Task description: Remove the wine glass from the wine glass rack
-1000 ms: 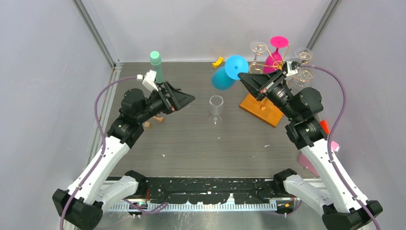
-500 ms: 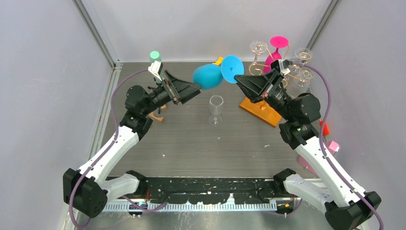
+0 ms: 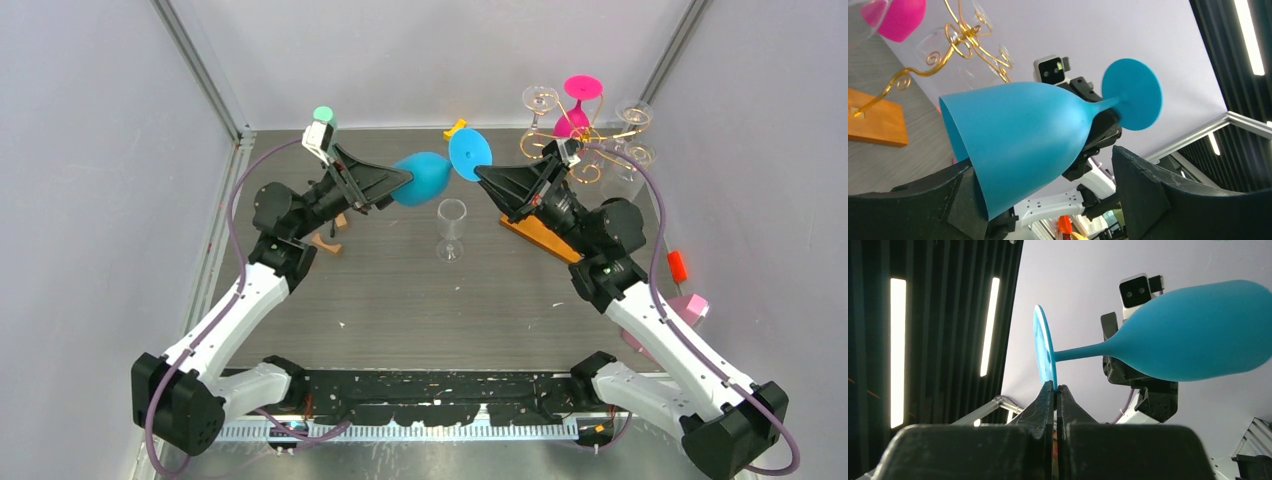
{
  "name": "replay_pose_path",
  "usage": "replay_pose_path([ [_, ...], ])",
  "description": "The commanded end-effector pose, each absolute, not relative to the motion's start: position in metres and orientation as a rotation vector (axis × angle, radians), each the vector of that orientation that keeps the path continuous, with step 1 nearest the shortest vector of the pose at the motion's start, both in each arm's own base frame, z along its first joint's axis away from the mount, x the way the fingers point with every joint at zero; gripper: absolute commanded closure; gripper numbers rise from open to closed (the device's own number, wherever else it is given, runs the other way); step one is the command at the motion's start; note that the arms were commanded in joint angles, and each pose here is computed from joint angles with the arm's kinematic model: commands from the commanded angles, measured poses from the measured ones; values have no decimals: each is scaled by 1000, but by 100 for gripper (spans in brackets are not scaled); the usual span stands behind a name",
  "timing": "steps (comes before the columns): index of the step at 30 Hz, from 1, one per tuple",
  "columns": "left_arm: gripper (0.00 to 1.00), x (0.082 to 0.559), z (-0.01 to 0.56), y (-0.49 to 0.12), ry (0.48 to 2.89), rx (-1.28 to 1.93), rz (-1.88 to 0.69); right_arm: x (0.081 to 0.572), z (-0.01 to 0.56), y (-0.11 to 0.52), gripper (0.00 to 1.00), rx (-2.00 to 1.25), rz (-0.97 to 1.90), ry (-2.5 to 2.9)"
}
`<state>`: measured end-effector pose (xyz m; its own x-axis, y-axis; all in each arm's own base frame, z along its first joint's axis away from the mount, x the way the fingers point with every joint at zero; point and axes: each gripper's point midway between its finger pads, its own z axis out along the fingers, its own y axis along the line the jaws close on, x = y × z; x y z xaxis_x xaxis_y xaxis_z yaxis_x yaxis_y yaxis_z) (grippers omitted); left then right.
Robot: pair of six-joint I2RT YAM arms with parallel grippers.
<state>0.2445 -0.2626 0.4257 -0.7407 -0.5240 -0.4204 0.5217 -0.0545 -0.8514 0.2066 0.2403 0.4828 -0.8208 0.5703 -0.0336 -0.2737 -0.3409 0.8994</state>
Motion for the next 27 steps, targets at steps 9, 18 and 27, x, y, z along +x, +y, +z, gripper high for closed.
replay_pose_path([
  [9, 76, 196, 478, -244, 1265, 166, -1986, 236, 455, 235, 100, 608, 2179, 1329],
  [18, 100, 191, 480, -232, 1231, 176, -1842, 250, 435, 231, 78, 680, 2089, 1332],
  [27, 100, 234, 393, -195, 1696, 65, -1127, 254, 422, 220, 20, 656, 1844, 1393],
])
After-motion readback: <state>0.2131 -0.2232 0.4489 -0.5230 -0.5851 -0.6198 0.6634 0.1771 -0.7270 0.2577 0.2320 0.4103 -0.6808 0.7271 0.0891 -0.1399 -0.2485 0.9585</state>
